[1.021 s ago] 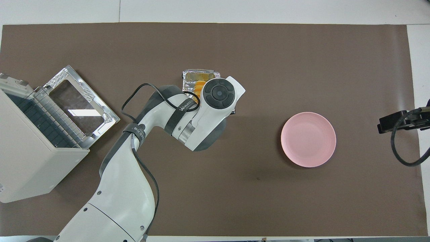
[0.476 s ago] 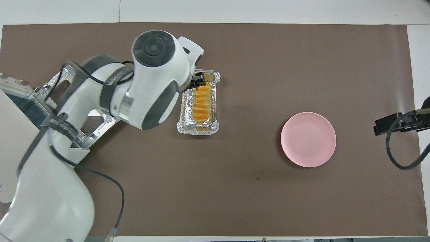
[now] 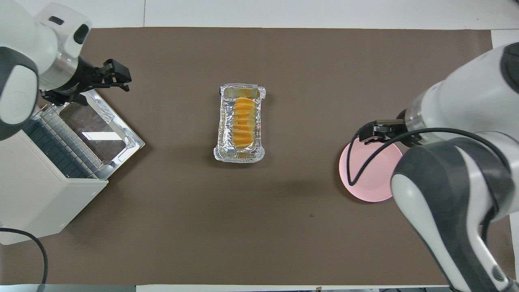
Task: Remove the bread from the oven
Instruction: 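Release the tray with the left gripper while the right gripper approaches it, then grasp the foil tray edge with the right gripper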
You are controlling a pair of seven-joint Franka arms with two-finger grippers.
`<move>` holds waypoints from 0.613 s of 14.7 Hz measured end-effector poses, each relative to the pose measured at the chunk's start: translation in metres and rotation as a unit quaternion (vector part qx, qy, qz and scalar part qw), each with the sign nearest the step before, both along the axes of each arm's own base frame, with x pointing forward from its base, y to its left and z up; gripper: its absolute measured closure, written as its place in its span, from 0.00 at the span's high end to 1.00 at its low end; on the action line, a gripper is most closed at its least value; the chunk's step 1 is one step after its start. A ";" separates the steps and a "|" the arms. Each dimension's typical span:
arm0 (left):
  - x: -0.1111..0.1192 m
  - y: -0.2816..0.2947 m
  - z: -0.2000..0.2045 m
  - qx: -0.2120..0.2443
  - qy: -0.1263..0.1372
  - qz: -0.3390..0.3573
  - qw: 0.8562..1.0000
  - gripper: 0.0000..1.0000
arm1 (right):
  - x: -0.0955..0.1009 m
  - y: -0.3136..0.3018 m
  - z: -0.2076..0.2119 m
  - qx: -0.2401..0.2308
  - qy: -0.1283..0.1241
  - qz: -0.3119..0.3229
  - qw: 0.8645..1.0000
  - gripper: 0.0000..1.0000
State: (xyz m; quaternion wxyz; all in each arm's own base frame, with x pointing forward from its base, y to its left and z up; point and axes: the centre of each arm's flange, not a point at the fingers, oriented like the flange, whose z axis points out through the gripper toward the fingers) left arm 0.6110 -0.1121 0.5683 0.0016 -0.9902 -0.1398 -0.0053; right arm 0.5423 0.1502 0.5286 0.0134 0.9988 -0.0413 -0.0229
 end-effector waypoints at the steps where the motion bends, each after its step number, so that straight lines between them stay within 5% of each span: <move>1: -0.007 0.022 0.011 0.001 0.010 0.006 1.000 1.00 | 0.009 0.027 -0.022 0.003 -0.007 -0.013 1.000 1.00; 6: -0.059 0.072 0.069 0.000 0.034 -0.002 0.999 1.00 | 0.042 0.149 -0.116 0.010 -0.009 -0.079 0.997 1.00; 9: -0.077 0.077 0.072 0.000 0.048 -0.006 0.999 1.00 | 0.074 0.202 -0.162 -0.003 -0.018 -0.104 0.994 1.00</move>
